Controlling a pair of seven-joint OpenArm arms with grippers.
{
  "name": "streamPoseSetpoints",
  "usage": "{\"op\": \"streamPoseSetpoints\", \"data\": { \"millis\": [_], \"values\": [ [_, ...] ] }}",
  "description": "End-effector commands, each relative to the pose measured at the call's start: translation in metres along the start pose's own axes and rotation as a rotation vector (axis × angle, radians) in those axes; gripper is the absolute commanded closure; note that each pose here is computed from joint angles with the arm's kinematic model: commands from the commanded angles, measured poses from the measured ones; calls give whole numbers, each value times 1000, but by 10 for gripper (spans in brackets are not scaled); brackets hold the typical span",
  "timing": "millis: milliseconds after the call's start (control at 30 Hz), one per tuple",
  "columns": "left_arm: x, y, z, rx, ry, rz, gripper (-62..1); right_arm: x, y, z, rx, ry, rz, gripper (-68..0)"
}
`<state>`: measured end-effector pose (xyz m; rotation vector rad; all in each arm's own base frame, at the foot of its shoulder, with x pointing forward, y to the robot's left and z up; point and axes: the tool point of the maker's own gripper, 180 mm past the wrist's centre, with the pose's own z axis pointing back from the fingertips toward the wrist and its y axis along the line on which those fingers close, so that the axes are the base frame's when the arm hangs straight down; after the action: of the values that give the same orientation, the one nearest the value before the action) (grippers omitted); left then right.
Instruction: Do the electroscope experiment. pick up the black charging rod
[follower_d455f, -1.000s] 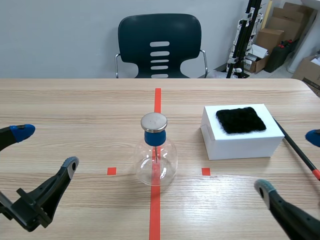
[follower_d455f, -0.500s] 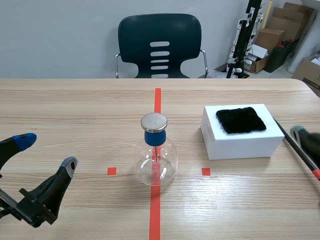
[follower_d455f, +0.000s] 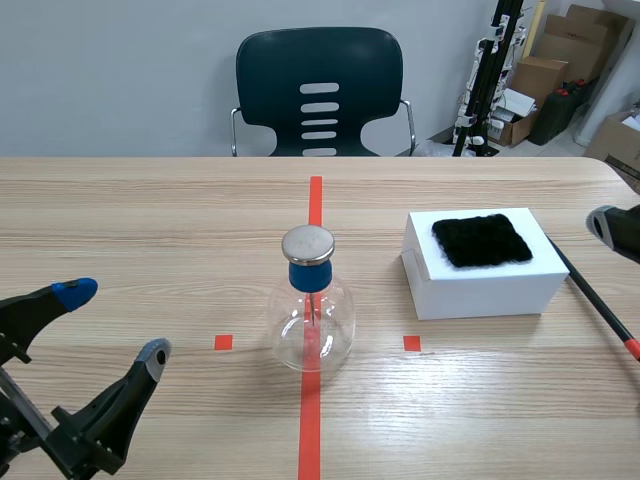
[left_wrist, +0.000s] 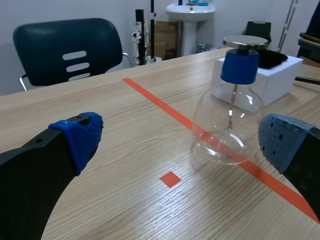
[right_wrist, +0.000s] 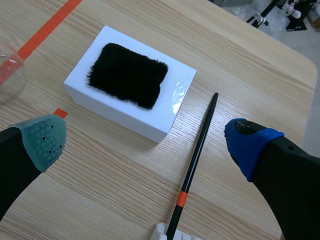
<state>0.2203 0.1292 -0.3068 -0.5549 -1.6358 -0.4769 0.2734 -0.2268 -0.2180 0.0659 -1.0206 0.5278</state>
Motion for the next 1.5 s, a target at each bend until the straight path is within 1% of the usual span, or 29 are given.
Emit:
{"op": "streamPoseSetpoints", "data": {
  "millis": [0, 67, 167, 233, 267, 333, 367, 433, 500, 600, 667, 733, 767, 867, 967, 1067, 1133, 1267, 1367, 1467],
  "values": [
    [7, -1, -3, -14, -30, -5, -623, 12, -5, -1, 21, -58, 15, -679],
    [8, -1, -4, -19, -44, -2, -623, 9, -11, -4, 26, -53, 15, -679],
    [8, -2, -1, -26, -54, 15, -623, 3, -25, -11, -6, -29, 0, -679],
    [8, -2, 0, -27, -60, 18, -623, -13, -33, -16, -22, 29, -27, -679],
    [7, -3, 1, -32, -60, 16, -623, -19, -36, -19, -27, 47, -43, -679],
    [5, -8, 2, -55, -48, 5, -623, -31, -38, -26, -30, 91, -77, -679],
    [5, -9, 2, -66, -50, 0, -623, -38, -39, -29, -39, 125, -85, -679],
    [8, -11, 4, -72, -70, 0, -623, -54, -46, -33, -95, 218, -123, -679],
    [8, -12, 5, -81, -75, -5, -623, -64, -52, -37, -157, 295, -168, -679],
    [4, -11, 5, -90, -66, -7, -623, -71, -49, -44, -189, 359, -202, -679],
    [2, -10, 6, -93, -66, -3, -623, -77, -44, -48, -190, 398, -217, -679],
    [-1, -9, 6, -100, -58, 10, -623, -86, -37, -53, -172, 447, -231, -679],
    [-2, -9, 6, -102, -59, 11, -623, -92, -34, -54, -165, 475, -239, -679],
    [-2, -13, 8, -125, -70, 10, -623, -104, -30, -60, -149, 532, -257, -679],
    [-6, -19, 10, -159, -57, 2, -623, -114, -32, -63, -148, 566, -266, -679],
    [-5, -22, 11, -171, -67, 3, -623, -123, -38, -65, -162, 587, -285, -679],
    [-5, -24, 10, -185, -66, -4, -623, -129, -43, -65, -175, 594, -298, -679],
    [-6, -26, 8, -219, -60, -28, -623, -139, -51, -65, -192, 597, -304, -679],
    [-6, -24, 8, -222, -61, -35, -623, -144, -56, -65, -211, 606, -311, -679],
    [-7, -23, 7, -225, -59, -40, -623, -152, -56, -67, -212, 628, -325, -679]
  ]
}}
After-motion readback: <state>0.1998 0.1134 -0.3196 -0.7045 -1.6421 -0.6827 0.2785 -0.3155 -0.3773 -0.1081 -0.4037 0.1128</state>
